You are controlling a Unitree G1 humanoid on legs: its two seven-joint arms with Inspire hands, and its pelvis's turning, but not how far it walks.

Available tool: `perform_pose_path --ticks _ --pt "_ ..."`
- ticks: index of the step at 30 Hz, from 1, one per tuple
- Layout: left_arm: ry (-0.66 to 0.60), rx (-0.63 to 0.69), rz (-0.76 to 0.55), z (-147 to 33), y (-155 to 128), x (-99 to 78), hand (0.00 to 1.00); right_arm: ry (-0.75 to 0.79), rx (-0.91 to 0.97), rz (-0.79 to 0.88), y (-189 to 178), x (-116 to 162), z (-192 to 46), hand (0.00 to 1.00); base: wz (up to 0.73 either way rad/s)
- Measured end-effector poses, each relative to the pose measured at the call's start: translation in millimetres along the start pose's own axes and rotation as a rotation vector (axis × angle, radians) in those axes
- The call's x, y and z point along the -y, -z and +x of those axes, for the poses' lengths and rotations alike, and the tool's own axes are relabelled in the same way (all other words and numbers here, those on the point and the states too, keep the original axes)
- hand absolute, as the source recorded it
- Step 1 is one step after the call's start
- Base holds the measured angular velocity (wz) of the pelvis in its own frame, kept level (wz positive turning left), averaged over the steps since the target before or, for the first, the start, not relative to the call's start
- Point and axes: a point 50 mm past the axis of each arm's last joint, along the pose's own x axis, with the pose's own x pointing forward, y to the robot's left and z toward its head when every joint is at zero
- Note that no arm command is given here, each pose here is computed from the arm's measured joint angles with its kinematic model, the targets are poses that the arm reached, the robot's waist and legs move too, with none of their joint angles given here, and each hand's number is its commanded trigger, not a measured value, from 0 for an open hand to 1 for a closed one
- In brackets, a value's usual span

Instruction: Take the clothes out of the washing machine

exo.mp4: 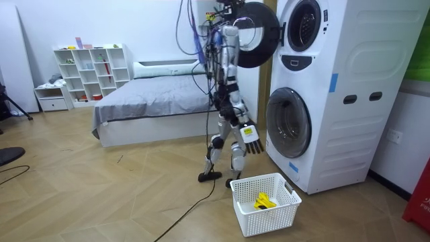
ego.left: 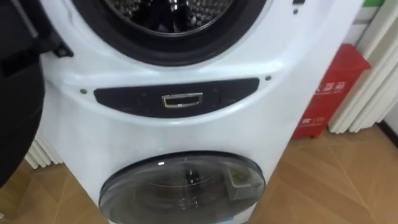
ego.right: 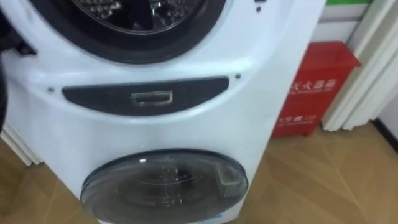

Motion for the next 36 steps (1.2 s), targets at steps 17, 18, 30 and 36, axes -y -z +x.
perform_pose_path --ticks 17,18,30,36 --pt "-0.181 -0.198 -0.257 -16.2 50 -24.7 0.0 -0.001 -0.132 -0.014 33 5 -7 0.0 -0.13" --pt "-0.199 -0.217 -0.274 -17.6 54 -27.2 0.0 0.002 -0.13 -0.008 32 5 -7 0.0 0.0" --pt "-0.46 -0.252 -0.798 -23.6 66 -62.5 0.0 0.039 -0.083 0.038 24 14 -7 0.0 0.09" --pt "-0.577 0.106 -1.022 -12.2 -6 -134.6 0.0 0.126 0.002 0.064 13 32 -10 0.0 0.08"
